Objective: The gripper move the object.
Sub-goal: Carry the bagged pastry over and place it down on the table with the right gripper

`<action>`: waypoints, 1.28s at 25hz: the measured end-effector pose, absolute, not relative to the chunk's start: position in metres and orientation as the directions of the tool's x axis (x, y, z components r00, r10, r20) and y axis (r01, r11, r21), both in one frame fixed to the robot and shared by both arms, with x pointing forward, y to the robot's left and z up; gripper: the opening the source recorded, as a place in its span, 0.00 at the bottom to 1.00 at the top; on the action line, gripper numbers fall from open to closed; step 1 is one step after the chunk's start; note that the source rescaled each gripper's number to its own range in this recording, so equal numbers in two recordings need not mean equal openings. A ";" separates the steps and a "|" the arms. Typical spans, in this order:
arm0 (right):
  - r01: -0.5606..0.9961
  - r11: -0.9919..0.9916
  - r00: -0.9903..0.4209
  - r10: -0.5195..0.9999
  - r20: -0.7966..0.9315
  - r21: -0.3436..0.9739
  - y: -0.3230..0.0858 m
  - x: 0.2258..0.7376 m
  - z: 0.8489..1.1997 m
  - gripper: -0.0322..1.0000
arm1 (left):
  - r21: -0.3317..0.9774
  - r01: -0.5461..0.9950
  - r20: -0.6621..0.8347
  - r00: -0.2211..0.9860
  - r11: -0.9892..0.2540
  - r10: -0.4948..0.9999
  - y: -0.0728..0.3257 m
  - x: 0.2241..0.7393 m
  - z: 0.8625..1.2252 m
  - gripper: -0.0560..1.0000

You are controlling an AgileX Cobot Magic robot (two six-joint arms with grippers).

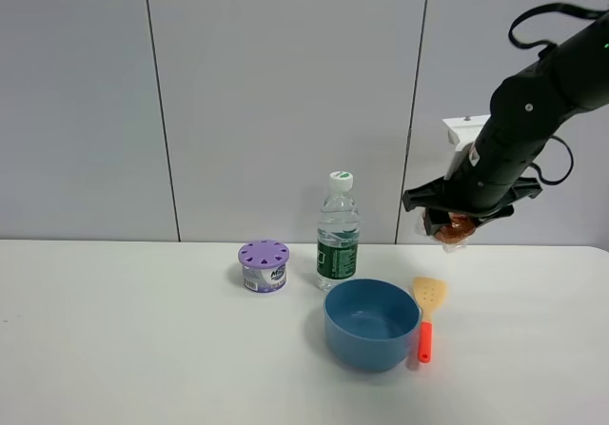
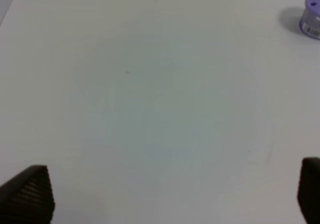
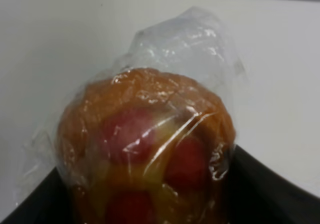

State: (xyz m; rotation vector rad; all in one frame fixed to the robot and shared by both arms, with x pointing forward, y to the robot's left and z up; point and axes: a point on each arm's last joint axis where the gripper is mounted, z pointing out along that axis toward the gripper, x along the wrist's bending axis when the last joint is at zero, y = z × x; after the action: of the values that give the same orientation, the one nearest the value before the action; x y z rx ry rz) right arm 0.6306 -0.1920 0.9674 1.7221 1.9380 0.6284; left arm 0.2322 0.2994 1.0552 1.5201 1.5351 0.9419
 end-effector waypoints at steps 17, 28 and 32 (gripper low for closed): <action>0.676 -0.046 -0.047 0.993 0.106 0.735 -0.199 0.658 0.940 0.03 | 0.900 0.435 -0.020 0.003 0.017 1.000 0.299 0.232 1.055 1.00; 0.699 -0.129 -0.023 0.979 0.203 0.703 -0.196 0.667 0.909 0.03 | 0.900 0.435 -0.020 0.003 0.017 1.000 0.299 0.232 1.055 1.00; 0.712 -0.135 -0.024 0.976 0.216 0.689 -0.193 0.676 0.890 0.03 | 0.900 0.435 -0.020 0.003 0.017 1.000 0.299 0.232 1.055 1.00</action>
State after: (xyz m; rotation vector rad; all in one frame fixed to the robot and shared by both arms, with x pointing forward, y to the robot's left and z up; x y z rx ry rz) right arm 0.6764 -0.1928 0.8897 1.8843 1.7635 0.9588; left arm 0.2322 0.2994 1.0552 1.5201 1.5351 0.9419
